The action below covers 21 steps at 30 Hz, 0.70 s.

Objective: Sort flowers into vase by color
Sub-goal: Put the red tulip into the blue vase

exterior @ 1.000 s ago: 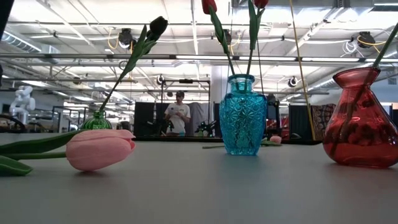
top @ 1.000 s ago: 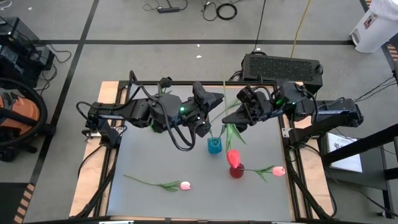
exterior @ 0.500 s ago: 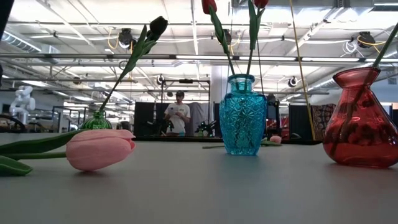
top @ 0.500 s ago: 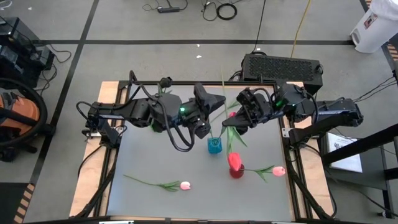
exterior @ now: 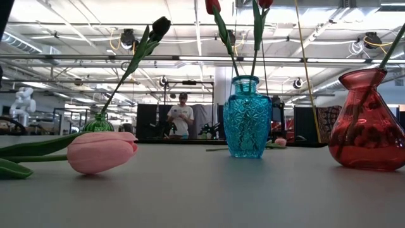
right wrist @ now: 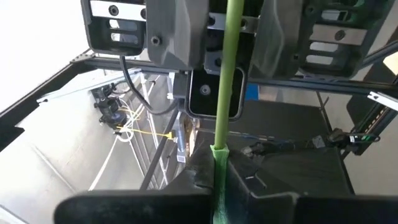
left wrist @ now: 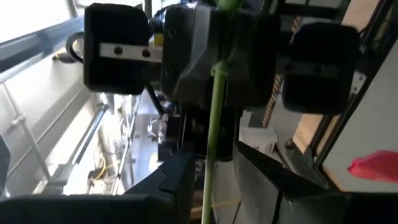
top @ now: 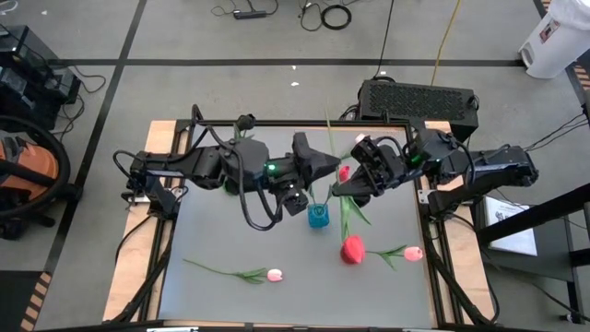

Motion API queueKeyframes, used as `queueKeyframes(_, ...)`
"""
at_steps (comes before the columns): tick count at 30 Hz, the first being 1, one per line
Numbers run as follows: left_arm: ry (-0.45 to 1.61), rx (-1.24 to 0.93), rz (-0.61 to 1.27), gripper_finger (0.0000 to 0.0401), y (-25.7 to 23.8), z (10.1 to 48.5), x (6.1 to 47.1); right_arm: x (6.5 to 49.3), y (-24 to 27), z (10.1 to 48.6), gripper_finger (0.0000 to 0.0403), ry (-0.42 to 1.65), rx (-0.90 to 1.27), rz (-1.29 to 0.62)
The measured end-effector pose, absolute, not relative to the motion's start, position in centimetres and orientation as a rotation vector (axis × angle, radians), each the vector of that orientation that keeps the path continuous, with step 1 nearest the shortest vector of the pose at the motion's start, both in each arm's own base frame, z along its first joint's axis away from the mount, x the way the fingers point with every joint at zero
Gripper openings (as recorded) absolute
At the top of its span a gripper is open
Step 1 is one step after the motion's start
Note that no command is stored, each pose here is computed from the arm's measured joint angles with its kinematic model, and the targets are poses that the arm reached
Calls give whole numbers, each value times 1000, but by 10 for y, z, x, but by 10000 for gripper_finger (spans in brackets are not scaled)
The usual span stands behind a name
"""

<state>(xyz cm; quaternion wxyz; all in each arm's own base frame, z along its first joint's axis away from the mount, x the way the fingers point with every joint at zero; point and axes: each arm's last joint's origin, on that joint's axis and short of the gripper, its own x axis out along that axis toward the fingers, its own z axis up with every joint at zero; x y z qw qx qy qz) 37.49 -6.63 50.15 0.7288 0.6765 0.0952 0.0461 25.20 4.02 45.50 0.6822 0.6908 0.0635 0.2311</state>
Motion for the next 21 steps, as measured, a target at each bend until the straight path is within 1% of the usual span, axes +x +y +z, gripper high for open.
queueKeyframes(9, 207, 1490, 97, 116, -65, 501, 375, 251, 46, 455, 1, 164, 1557, 535)
queueKeyframes(12, 207, 1491, 97, 108, -65, 501, 375, 251, 47, 454, 1, 171, 1557, 532)
queueKeyframes(16, 207, 1491, 97, 78, -65, 501, 375, 251, 47, 454, 1, 170, 1556, 532)
queueKeyframes(21, 208, 1491, 98, 20, -65, 501, 375, 251, 47, 454, 2, 168, 1553, 531)
